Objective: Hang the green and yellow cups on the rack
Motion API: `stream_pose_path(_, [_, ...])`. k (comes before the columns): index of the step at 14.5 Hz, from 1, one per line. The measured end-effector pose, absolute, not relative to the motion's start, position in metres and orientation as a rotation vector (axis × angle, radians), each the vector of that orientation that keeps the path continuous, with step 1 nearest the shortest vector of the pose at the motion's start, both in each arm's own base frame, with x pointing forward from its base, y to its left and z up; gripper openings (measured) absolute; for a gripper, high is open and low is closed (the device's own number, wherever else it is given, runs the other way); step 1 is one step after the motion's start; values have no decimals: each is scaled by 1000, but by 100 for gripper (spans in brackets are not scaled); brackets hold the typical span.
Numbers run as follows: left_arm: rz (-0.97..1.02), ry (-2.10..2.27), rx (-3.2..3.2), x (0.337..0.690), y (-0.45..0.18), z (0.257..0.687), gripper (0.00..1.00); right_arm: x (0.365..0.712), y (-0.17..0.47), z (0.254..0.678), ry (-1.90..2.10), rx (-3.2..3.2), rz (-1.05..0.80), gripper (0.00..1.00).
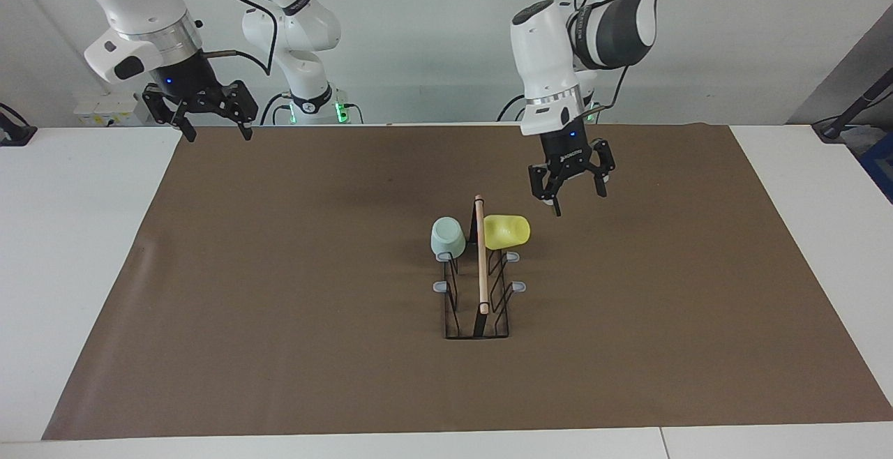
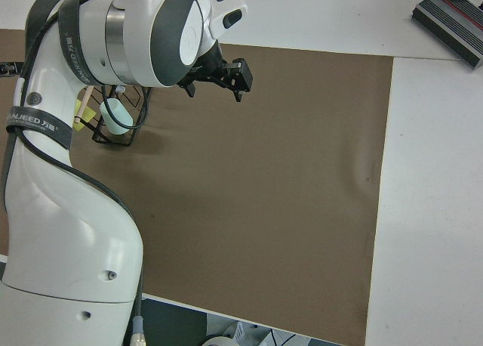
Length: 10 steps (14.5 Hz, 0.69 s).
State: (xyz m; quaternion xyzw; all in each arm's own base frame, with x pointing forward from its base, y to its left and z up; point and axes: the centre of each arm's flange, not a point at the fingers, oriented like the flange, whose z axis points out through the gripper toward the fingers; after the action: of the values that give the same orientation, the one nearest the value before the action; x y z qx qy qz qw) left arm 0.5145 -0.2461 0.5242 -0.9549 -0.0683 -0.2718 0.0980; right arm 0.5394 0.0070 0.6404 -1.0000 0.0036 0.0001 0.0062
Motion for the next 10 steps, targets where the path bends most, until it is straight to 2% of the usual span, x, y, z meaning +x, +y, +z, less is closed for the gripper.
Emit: stream_pose_path(10, [-432,285,-3022,549,-78,576,100,539,1,620,29,-3127,80,100])
